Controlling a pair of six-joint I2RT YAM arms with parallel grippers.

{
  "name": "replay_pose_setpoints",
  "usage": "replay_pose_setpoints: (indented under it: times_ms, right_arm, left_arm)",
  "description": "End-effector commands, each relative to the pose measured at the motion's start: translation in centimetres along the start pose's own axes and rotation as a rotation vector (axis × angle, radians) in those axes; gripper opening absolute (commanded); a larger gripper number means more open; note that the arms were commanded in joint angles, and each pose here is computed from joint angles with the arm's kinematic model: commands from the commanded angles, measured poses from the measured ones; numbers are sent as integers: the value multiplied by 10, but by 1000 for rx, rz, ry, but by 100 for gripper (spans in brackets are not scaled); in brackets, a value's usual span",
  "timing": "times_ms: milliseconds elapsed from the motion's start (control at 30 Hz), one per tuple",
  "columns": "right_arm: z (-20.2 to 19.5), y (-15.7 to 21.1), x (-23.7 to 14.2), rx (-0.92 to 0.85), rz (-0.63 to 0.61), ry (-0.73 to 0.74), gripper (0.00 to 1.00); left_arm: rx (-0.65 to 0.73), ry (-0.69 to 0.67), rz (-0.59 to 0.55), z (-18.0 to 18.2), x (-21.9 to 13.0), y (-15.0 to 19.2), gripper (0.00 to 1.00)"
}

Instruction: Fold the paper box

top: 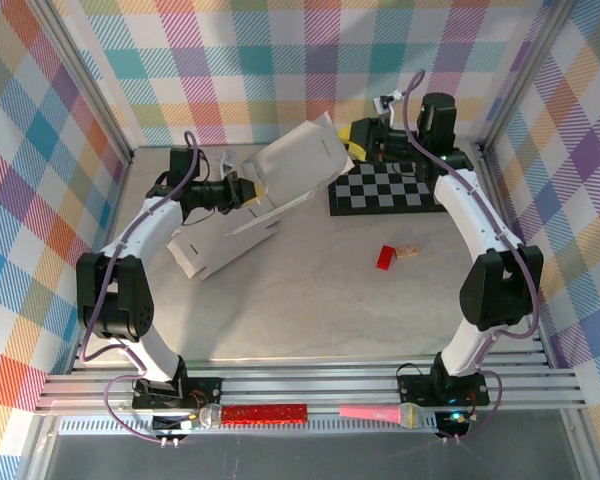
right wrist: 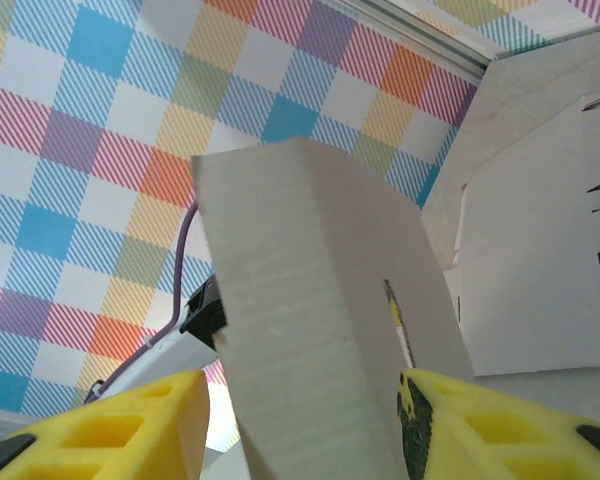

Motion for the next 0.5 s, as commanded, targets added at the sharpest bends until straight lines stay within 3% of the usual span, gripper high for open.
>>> replay_pose_setpoints:
  times_ms: [0,233,467]
  right_arm:
    - [7,-1,3,-71,24,1,52]
    - [2,6,10,-79,53,36,49]
    - [24,-2,2,-111,0,-9,60]
  left_arm:
    - [45,4,21,-11,1,2,0]
    - [67,-6,25,-14,2,3,0]
    - [54,-16,31,-10,4,4,0]
Point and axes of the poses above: each hand's point on the last joint's axis, 136 mm out from that joint toward the fingers, its own x axis out along the fingers, its own z axis along the line the jaws close on, y = z × x, the point moved 6 cm from there along -x, back along the fingers, and after that the axes turned 9 degrees about -x, right-handed, at the moved point
